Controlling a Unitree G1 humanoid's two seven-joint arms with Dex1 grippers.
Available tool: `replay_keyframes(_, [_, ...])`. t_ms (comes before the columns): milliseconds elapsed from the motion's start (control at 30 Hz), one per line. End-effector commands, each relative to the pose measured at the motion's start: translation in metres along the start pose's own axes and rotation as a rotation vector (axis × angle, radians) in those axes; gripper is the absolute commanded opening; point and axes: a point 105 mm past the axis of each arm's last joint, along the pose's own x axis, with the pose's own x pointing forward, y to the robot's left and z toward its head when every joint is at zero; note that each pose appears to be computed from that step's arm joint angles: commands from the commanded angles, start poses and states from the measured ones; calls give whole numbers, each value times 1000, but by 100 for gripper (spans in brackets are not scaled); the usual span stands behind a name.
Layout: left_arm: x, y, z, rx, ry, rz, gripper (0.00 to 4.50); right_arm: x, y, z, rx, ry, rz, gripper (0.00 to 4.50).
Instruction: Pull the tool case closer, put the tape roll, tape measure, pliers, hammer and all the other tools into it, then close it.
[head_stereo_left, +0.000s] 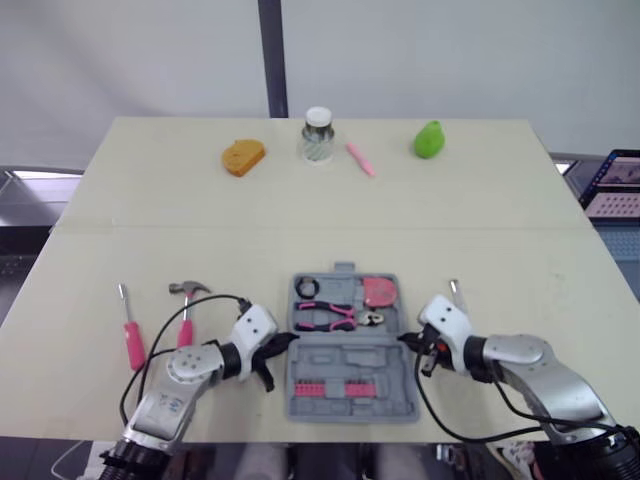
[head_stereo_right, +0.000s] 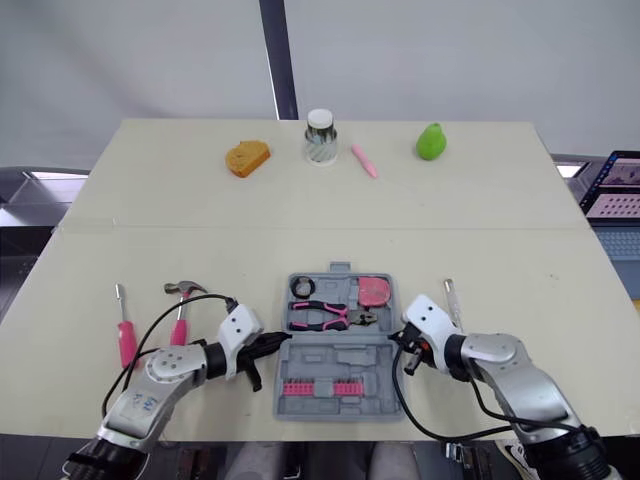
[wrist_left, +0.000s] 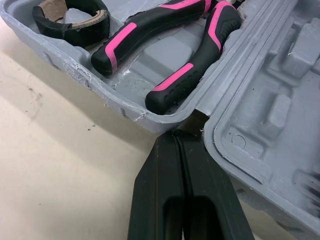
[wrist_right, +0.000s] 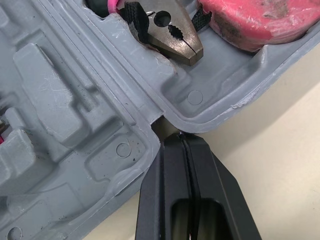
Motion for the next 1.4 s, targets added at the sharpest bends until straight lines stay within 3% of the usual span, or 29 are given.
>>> replay_keyframes(33, [2,-2,8,24,-32,-3,3,0,-2,3,-7,-15,-14,4])
replay_keyframes(1400, [6,5,9,45,-41,36,3,2,-4,9,-16,-28,-8,4])
